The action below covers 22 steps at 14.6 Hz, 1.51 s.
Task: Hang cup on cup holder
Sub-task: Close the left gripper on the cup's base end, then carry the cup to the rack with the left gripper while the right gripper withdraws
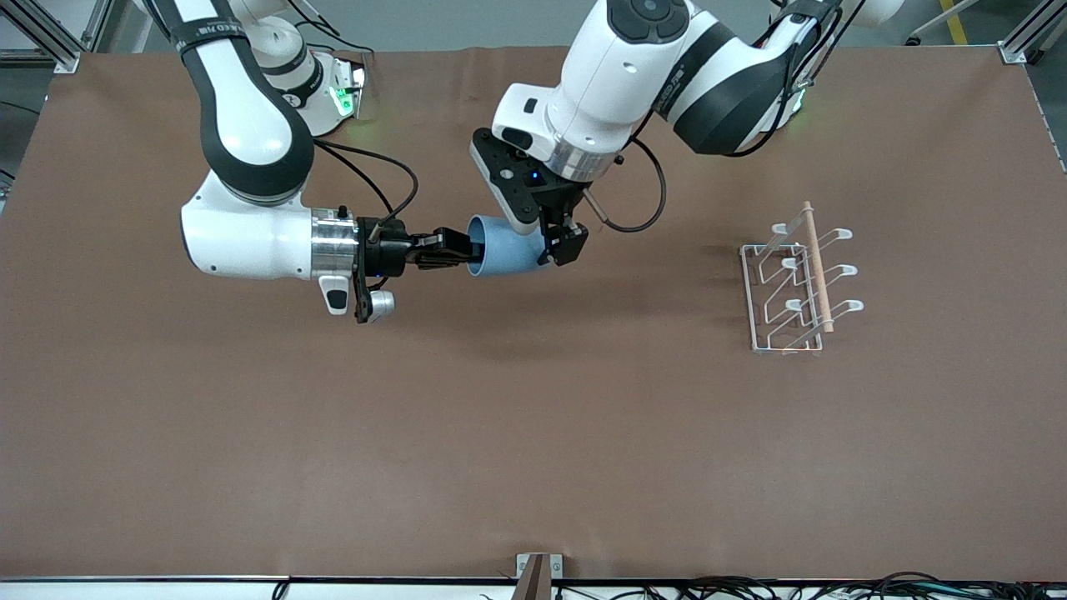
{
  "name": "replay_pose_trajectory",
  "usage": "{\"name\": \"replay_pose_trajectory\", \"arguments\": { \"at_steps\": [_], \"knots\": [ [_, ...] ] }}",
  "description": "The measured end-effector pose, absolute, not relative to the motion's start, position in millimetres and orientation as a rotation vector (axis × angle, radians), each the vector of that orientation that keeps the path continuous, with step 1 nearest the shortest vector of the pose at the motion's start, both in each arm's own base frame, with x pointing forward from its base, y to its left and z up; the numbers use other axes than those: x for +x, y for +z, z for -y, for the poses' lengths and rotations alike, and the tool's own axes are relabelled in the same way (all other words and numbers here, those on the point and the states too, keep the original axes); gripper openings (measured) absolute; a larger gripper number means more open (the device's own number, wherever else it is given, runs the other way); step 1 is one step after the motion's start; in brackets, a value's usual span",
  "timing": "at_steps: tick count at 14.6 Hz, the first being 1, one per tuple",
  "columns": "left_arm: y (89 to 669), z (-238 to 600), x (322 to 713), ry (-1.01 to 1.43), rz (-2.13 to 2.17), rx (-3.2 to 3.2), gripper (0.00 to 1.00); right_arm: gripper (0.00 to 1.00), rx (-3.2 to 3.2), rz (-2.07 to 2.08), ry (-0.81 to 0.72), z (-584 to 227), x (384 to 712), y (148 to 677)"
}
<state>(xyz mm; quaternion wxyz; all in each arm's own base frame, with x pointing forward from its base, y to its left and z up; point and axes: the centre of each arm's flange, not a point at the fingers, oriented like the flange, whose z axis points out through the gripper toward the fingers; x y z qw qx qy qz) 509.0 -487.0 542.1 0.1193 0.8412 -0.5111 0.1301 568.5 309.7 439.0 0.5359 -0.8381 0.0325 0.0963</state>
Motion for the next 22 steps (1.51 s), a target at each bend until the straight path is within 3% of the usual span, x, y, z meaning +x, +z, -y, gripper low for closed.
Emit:
{"name": "replay_pose_trajectory", "arguments": {
  "at_steps": [9, 11, 13, 22],
  "knots": [
    [517, 501, 517, 0.439, 1.627, 2.353, 0.94, 0.07, -1.996, -0.077, 0.233, -310, 568, 438],
    [517, 501, 518, 0.449, 1.666, 2.329, 0.78, 0.08, -1.996, -0.078, 0.234, -310, 568, 437],
    [517, 501, 518, 0.45, 1.676, 2.323, 0.78, 0.1, -1.995, -0.079, 0.236, -310, 568, 437],
    [515, 467, 536, 0.336, 1.756, 2.396, 0.78, 0.99, -2.009, -0.118, 0.184, -294, 580, 440]
  ]
}}
